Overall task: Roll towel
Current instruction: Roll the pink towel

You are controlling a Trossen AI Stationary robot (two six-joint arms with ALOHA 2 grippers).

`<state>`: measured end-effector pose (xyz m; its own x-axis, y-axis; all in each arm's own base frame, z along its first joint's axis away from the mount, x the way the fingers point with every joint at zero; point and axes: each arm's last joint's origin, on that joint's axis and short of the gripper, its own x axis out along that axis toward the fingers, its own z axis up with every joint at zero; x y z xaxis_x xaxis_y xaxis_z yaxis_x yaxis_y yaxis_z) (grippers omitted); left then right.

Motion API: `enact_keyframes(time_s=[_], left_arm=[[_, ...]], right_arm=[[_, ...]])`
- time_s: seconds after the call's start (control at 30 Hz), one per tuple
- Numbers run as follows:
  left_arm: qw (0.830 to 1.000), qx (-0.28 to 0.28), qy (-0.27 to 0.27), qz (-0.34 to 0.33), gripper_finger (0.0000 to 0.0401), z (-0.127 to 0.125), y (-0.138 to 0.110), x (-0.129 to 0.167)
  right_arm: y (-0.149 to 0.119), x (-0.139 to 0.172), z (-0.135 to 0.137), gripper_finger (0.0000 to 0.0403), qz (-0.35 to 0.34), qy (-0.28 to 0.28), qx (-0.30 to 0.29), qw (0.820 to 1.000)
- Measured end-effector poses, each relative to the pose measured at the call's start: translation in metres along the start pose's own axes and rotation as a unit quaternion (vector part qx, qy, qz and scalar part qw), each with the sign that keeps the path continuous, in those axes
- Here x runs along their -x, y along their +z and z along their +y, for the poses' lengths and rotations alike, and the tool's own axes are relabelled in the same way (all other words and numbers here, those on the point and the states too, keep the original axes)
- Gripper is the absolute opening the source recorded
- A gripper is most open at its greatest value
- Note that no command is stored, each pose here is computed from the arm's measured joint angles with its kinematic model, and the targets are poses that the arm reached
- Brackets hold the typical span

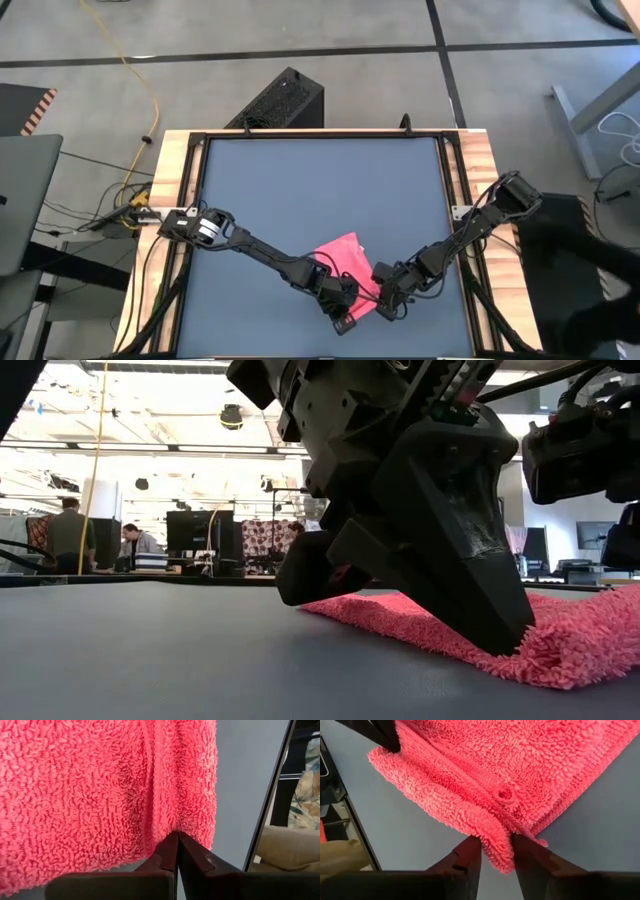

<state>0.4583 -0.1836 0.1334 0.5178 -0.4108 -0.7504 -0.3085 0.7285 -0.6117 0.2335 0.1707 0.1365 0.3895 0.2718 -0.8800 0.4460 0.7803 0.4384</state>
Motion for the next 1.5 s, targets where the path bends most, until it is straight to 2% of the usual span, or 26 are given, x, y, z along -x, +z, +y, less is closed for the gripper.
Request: enact_keyframes(time_s=[0.33,0.57,0.9,1.0,1.27,1.5], left_arm=[[1.000,-0.001,0.001,-0.002,0.0000,0.000,0.000,0.000],[1.000,0.007,0.014,-0.004,0.0000,0.002,0.000,0.000],[1.000,0.007,0.016,-0.005,0.0000,0.002,0.000,0.000],[1.000,0.007,0.016,-0.005,0.0000,0.002,0.000,0.000],[1.000,0.007,0.018,-0.006,0.0000,0.002,0.000,0.000],[1.000,0.010,0.018,-0.006,0.0000,0.004,0.002,0.001]], right_arm=[[-0.008,0.001,0.000,0.0123,0.011,-0.014,0.005,1.000],[-0.008,0.000,0.002,0.0127,0.003,-0.005,0.006,1.000],[-0.007,0.000,0.003,0.0207,0.000,0.005,0.005,1.000],[-0.008,0.001,0.003,0.0219,0.000,0.001,0.001,1.000],[-0.015,0.019,0.000,0.0183,-0.057,-0.038,0.024,0.997],[-0.025,0.039,0.007,0.0168,-0.094,-0.021,0.060,0.994]])
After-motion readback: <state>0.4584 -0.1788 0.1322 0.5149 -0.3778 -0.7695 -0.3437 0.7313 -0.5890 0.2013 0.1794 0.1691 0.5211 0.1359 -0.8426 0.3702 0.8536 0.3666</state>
